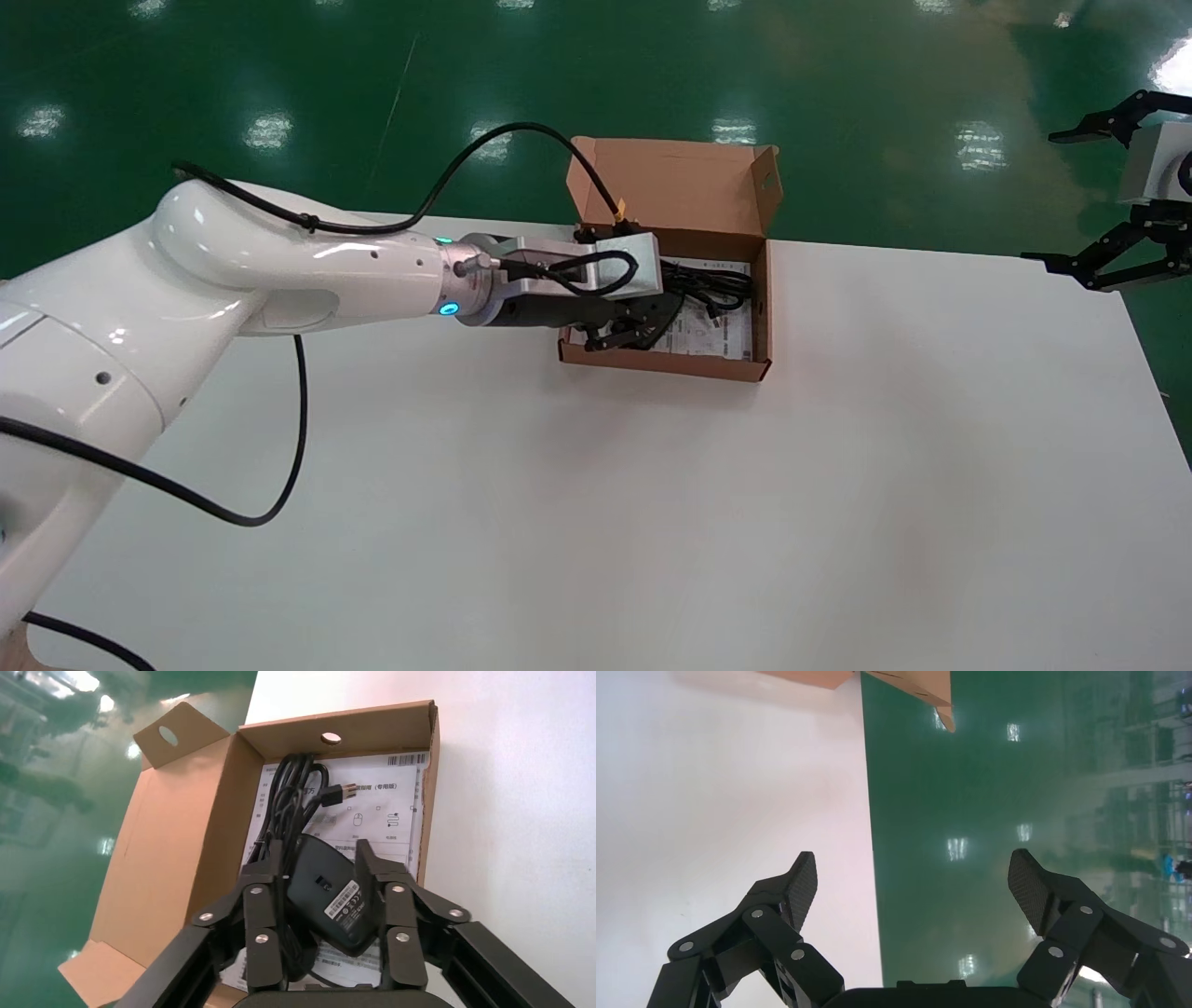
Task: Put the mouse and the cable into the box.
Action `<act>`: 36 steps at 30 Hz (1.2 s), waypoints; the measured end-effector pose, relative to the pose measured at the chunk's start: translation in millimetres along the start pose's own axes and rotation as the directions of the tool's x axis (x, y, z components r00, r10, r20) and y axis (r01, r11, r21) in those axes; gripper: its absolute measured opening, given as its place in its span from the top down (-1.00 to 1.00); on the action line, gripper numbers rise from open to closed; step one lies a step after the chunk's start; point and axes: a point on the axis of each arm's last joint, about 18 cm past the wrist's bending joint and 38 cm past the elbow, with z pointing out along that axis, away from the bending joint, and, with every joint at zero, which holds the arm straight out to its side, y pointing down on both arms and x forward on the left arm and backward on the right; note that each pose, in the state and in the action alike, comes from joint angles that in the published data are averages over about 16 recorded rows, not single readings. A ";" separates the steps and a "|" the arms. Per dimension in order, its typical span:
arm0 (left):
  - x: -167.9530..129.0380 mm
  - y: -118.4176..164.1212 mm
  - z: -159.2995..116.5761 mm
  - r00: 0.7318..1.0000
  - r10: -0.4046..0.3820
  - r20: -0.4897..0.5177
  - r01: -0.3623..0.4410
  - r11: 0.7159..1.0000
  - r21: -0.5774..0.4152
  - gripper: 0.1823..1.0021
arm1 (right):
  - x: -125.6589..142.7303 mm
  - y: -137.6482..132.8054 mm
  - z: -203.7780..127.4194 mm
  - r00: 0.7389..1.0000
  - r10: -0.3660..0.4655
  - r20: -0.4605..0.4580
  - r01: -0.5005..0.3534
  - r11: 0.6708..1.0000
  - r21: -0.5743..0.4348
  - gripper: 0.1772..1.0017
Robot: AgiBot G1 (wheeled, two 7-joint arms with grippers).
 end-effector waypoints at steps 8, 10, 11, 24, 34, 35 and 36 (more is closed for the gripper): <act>14.1 5.2 -16.9 0.992 -0.124 -0.025 0.126 0.988 0.093 0.12 | -10.3 -15.5 12.7 0.997 0.076 -0.009 -0.075 0.992 0.101 -1.00; 18.1 6.8 -23.9 0.986 -0.161 -0.035 0.164 0.979 0.122 0.03 | -14.1 -20.7 15.7 0.995 0.100 -0.008 -0.098 0.986 0.133 -1.00; 20.0 7.5 -27.5 0.983 -0.178 -0.040 0.182 0.974 0.136 -0.03 | -16.1 -23.4 17.0 0.994 0.112 -0.006 -0.110 0.983 0.149 -1.00; 39.6 14.6 -85.9 0.930 -0.351 -0.109 0.367 0.880 0.300 -0.69 | -46.6 -61.8 23.3 0.965 0.255 0.065 -0.262 0.899 0.350 -1.00; 52.3 15.9 -141.6 0.895 -0.416 -0.165 0.446 0.803 0.395 -0.93 | -75.4 -95.0 15.0 0.925 0.334 0.180 -0.379 0.795 0.474 -1.00; 53.7 15.8 -147.5 0.892 -0.419 -0.170 0.451 0.796 0.403 -0.95 | -78.5 -98.4 13.6 0.920 0.340 0.193 -0.391 0.783 0.485 -1.00; 55.0 15.6 -153.4 0.889 -0.422 -0.176 0.456 0.790 0.410 -0.96 | -81.6 -101.8 12.1 0.915 0.345 0.208 -0.402 0.771 0.494 -1.00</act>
